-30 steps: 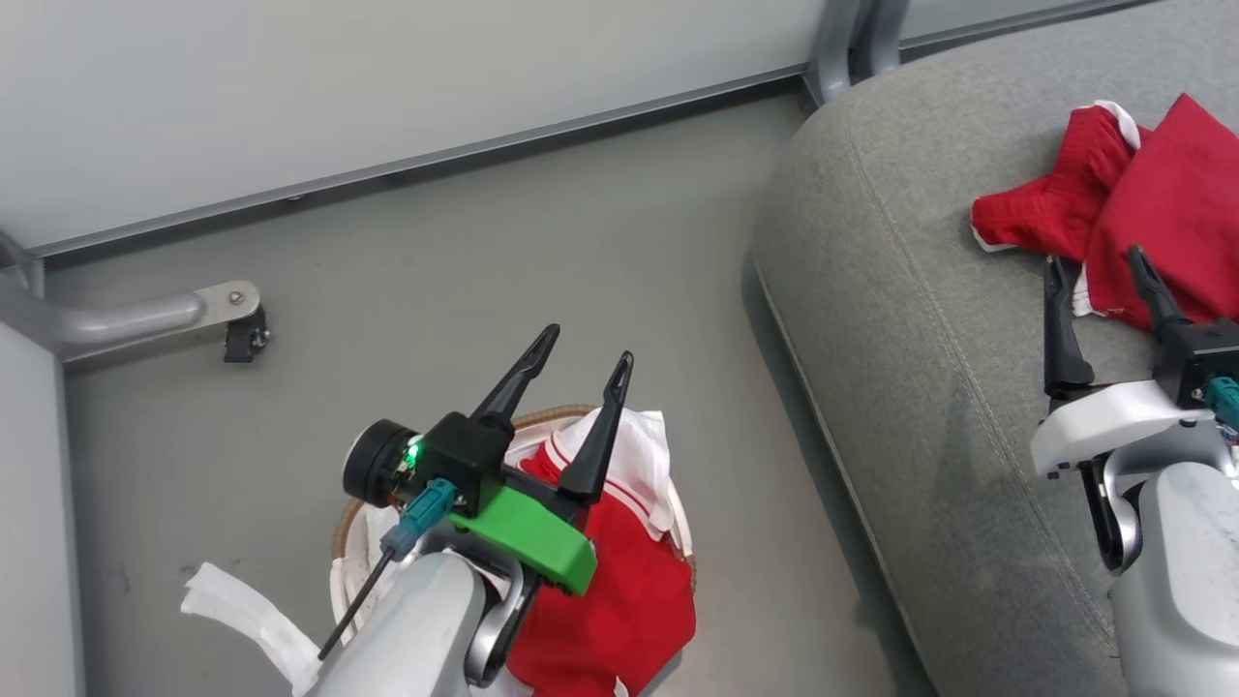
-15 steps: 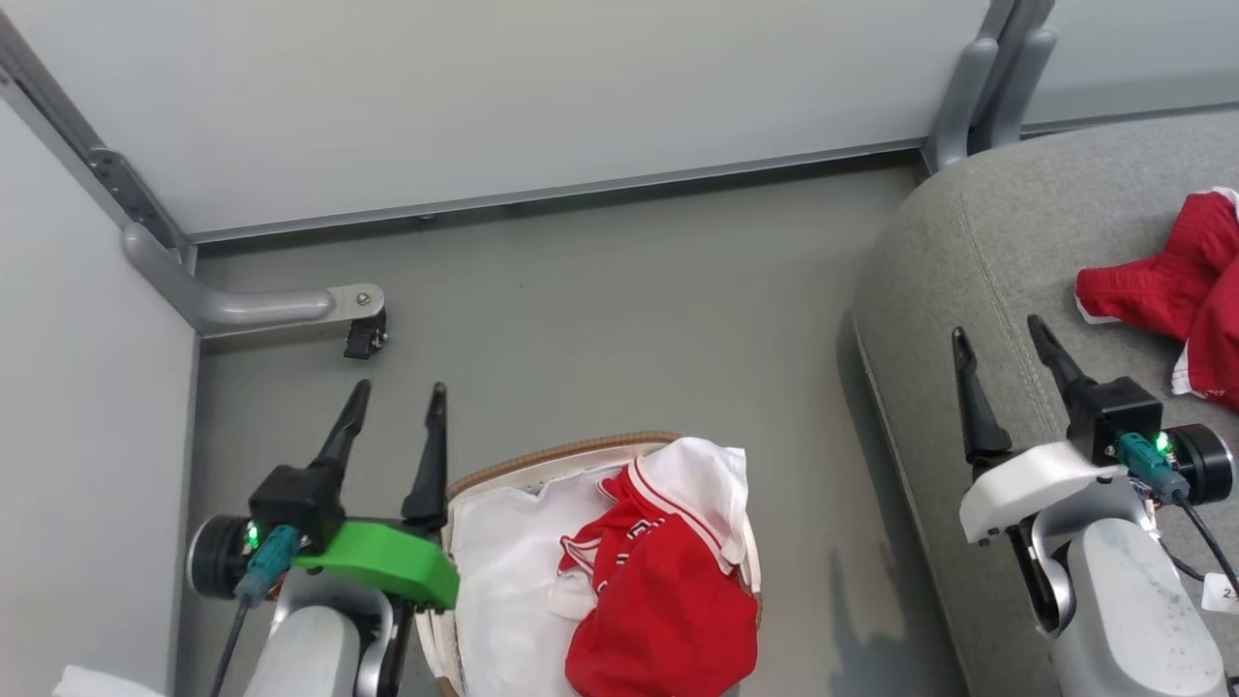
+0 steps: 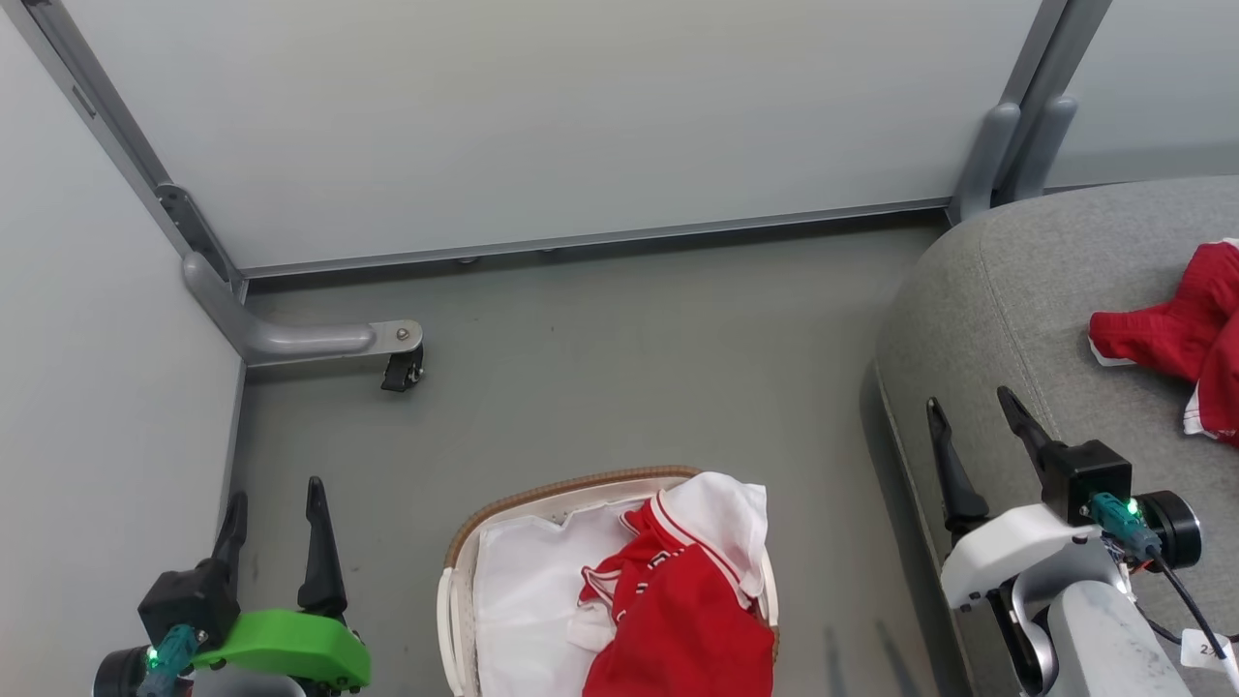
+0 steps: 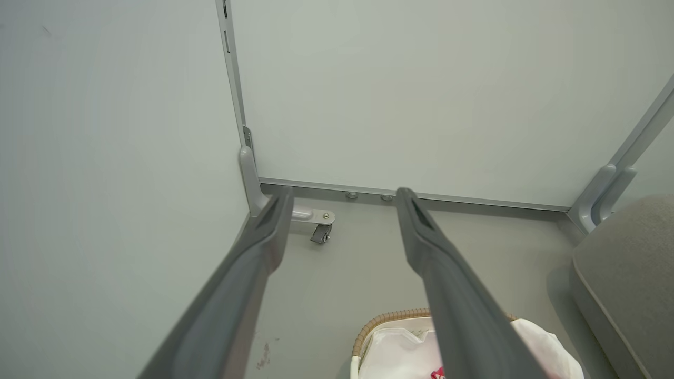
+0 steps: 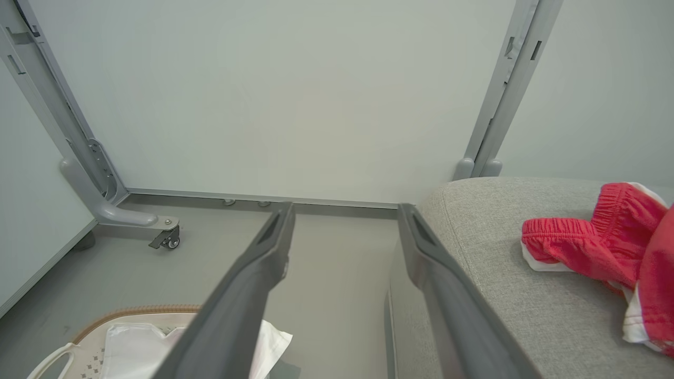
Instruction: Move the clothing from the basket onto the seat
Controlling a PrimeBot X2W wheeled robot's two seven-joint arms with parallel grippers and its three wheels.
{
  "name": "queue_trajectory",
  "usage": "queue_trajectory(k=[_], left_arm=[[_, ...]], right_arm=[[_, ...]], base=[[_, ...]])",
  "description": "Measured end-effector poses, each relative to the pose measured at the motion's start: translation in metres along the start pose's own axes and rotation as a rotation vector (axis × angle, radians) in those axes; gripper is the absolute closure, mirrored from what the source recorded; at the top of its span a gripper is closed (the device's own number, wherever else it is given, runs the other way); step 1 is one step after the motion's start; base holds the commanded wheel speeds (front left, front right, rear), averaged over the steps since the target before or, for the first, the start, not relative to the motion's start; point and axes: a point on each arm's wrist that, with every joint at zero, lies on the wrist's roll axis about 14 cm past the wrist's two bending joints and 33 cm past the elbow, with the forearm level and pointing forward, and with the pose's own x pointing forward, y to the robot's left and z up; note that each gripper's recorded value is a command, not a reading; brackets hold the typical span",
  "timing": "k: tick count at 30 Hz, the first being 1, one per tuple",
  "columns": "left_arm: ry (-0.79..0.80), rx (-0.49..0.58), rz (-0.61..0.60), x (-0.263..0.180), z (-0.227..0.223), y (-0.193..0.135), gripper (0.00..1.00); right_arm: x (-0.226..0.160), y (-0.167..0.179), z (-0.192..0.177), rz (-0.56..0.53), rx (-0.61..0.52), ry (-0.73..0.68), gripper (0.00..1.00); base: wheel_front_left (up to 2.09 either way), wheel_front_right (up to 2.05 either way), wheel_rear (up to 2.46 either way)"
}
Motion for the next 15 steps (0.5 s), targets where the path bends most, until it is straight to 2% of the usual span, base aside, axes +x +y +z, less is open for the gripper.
queue_trajectory(k=[7, 15], left_arm=[[0.021, -0.027, 0.01, -0.013, -0.008, 0.001, 0.0], [0.058, -0.051, -0.03, -0.013, -0.02, -0.014, 0.0]], right_arm=[[-0.011, 0.001, -0.008, -0.005, 0.019, 0.023, 0.0], [-0.012, 0.002, -0.01, -0.004, 0.03, 0.027, 0.0]], base=[[0.0, 0.0, 0.0], [0.0, 0.0, 0.0]])
